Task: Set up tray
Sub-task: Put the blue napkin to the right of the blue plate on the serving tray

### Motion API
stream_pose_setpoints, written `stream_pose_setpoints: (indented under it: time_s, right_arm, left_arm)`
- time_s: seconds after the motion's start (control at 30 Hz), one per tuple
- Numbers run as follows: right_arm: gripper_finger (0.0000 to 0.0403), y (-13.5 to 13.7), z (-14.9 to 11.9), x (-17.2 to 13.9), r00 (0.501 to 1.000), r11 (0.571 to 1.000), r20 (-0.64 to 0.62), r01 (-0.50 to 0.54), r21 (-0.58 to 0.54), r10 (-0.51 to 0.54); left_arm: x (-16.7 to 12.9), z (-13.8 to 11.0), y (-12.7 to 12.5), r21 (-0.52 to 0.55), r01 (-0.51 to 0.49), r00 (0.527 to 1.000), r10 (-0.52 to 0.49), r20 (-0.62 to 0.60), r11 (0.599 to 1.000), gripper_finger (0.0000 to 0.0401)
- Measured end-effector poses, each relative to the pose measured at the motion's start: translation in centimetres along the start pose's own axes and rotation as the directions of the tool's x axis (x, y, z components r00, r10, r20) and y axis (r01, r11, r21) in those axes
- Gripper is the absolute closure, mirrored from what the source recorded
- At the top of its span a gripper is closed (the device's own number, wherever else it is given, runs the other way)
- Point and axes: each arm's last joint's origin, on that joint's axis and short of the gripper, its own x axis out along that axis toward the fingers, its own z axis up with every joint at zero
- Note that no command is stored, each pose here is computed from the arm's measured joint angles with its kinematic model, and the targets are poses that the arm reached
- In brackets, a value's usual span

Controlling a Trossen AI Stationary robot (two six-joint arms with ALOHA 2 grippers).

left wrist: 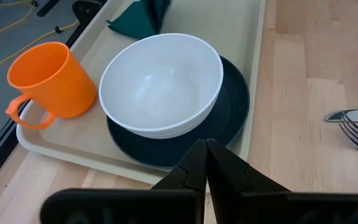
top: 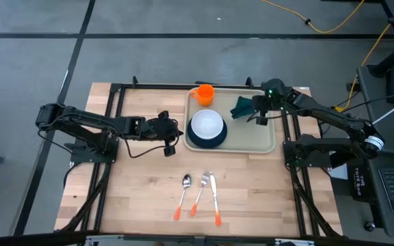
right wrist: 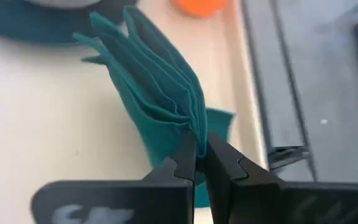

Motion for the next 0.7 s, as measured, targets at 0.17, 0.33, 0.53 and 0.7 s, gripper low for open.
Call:
stream_pose_setpoints:
  time_s: [0.17, 0.33, 0.53, 0.7]
  right_arm:
    - [0.0386, 0.6, -0.4, 0.1, 0.997, 0.997, -0.012, -0.076, 0.007, 0.077]
    - [0.0386, 1.1, -0.2, 0.4, 0.993, 0.992, -0.018, -0.119, 0.035, 0.12]
    - [0.0386, 1.6, 0.0, 1.2, 0.987, 0.985, -0.043, -0.152, 0.084, 0.156]
    - [0.0386, 1.9, 0.0, 1.7, 0.983, 0.975, -0.057, -0.164, 0.148, 0.174]
  left_arm:
    - [0.0, 0.0, 0.0, 0.0, 0.0, 1.0, 0.0, 0.0, 1.0, 0.0395]
    - [0.0, 0.0, 0.0, 0.0, 0.0, 1.0, 0.0, 0.0, 1.0, 0.0395]
    - [0.0, 0.0, 0.0, 0.0, 0.0, 1.0, 0.0, 0.0, 1.0, 0.0395]
    - [0.0, 0.0, 0.0, 0.03, 0.0, 1.0, 0.0, 0.0, 1.0, 0.0395]
